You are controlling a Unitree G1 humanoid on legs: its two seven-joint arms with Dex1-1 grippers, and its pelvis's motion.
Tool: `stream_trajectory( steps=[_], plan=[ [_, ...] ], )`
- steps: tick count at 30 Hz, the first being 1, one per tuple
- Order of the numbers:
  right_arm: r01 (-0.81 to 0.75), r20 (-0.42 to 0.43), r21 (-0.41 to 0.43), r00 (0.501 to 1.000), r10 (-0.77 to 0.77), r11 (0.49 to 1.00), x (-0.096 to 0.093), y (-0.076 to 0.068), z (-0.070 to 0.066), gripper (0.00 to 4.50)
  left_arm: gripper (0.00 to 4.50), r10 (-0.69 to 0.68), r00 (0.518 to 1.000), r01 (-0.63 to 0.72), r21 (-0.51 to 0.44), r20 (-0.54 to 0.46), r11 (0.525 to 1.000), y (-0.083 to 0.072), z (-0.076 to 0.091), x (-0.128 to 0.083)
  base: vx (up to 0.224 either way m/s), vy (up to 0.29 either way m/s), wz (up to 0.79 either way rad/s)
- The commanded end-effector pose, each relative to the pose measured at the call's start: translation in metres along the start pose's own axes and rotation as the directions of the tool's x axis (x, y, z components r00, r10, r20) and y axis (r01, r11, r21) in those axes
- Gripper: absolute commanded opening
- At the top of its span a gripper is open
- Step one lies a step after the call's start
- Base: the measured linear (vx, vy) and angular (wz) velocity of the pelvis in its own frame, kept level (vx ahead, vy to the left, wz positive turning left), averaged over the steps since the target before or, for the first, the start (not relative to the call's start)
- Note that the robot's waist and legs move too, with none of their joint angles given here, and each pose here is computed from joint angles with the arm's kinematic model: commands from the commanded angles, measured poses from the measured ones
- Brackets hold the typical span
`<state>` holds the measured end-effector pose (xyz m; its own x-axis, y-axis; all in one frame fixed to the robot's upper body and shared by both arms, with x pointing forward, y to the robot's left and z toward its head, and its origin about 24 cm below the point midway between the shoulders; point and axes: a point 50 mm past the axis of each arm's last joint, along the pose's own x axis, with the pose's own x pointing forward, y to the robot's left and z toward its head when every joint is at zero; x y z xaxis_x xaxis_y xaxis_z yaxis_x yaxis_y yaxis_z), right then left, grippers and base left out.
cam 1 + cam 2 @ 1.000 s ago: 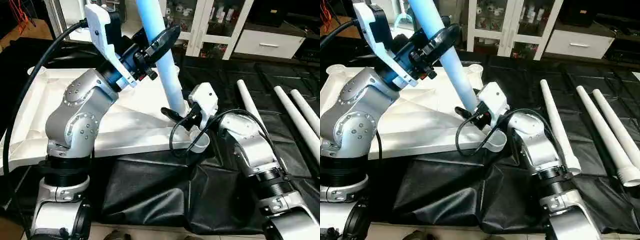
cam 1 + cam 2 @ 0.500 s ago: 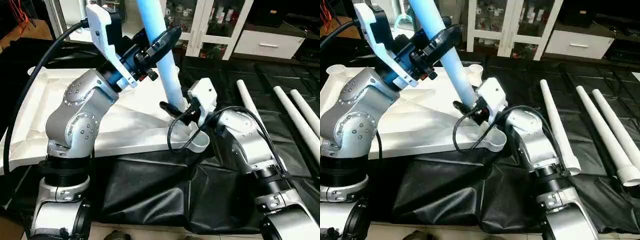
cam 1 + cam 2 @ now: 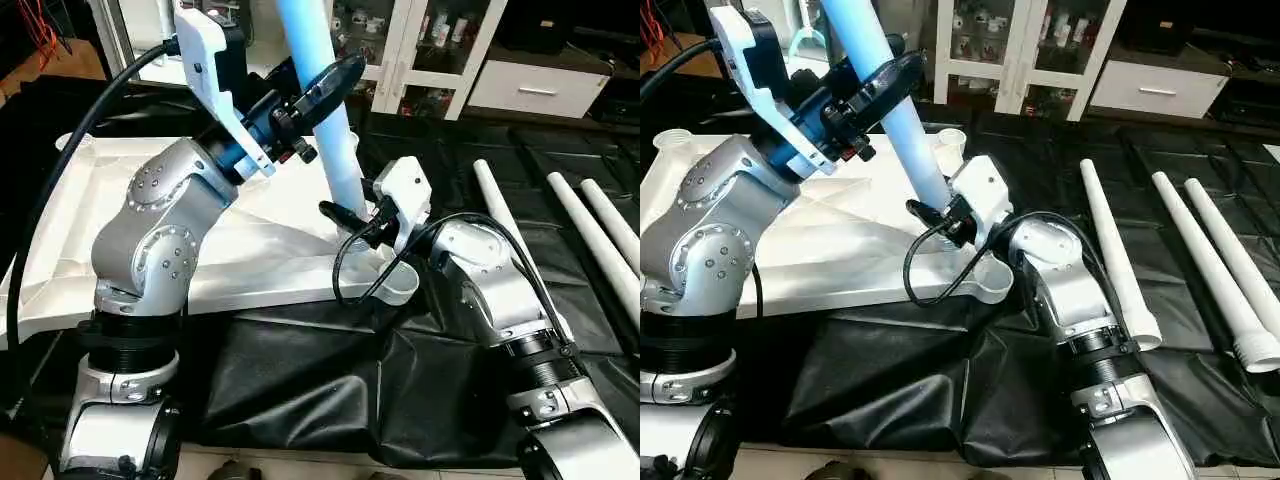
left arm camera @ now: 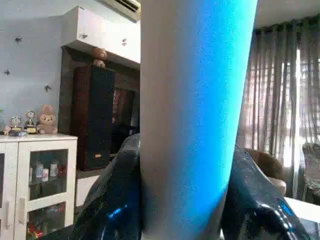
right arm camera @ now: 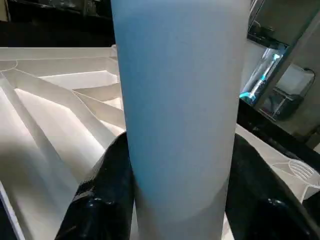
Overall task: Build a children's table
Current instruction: Insert table leg to table base
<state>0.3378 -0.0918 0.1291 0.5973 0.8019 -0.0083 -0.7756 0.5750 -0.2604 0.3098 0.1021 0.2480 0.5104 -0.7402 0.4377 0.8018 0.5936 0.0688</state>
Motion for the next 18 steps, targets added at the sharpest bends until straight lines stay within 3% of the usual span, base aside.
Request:
stream_trajectory(
  steps=[1, 3, 5, 7, 10, 13, 14, 16, 18],
  plan=[
    [0.025, 0.033, 0.013, 0.999, -0.025, 1.0, -0.003, -0.007, 0.005, 1.89, 1.64, -0.013, 0.999, 0.015, 0.047, -0.034, 0.999, -0.002, -0.001, 0.002, 0.0, 0.0, 0.0],
    [0.028, 0.037, 0.021, 0.999, -0.029, 0.999, -0.003, -0.007, 0.005, 1.89, 1.64, -0.039, 0.998, 0.04, 0.014, -0.047, 0.999, -0.005, -0.005, 0.002, 0.0, 0.0, 0.0],
    [0.038, 0.039, 0.029, 0.998, -0.039, 0.999, -0.003, -0.009, 0.006, 1.89, 2.2, -0.072, 0.996, 0.072, -0.02, -0.043, 0.997, -0.008, -0.007, 0.0, 0.0, 0.0, 0.0],
    [0.075, 0.04, 0.043, 0.996, -0.077, 0.996, -0.006, -0.017, 0.006, 1.89, 2.34, -0.054, 0.998, 0.053, -0.031, -0.04, 0.998, -0.007, -0.007, -0.001, 0.0, 0.0, 0.0],
    [0.185, 0.039, 0.06, 0.981, -0.188, 0.981, -0.019, -0.04, 0.009, 1.87, 2.77, -0.037, 0.998, 0.035, -0.04, -0.048, 0.999, -0.002, -0.009, -0.009, 0.0, 0.0, 0.0],
    [0.238, 0.035, 0.062, 0.97, -0.24, 0.969, -0.027, -0.051, 0.01, 1.86, 2.82, -0.035, 0.998, 0.032, -0.044, -0.052, 0.999, -0.001, -0.01, -0.012, 0.0, 0.0, 0.0],
    [0.287, 0.028, 0.062, 0.957, -0.289, 0.956, -0.035, -0.061, 0.01, 1.86, 2.82, -0.034, 0.998, 0.031, -0.05, -0.058, 0.998, -0.001, -0.011, -0.015, 0.0, 0.0, 0.0],
    [0.386, 0.015, 0.062, 0.922, -0.388, 0.92, -0.055, -0.082, 0.01, 1.86, 3.16, -0.029, 0.994, 0.023, -0.058, -0.104, 0.998, 0.0, -0.019, -0.022, 0.0, 0.0, 0.0],
    [0.45, 0.017, 0.076, 0.892, -0.452, 0.89, -0.079, -0.097, 0.011, 1.86, 3.2, -0.048, 0.947, 0.063, 0.039, -0.318, 0.997, -0.001, -0.052, -0.037, 0.0, 0.0, 0.0]
  ],
)
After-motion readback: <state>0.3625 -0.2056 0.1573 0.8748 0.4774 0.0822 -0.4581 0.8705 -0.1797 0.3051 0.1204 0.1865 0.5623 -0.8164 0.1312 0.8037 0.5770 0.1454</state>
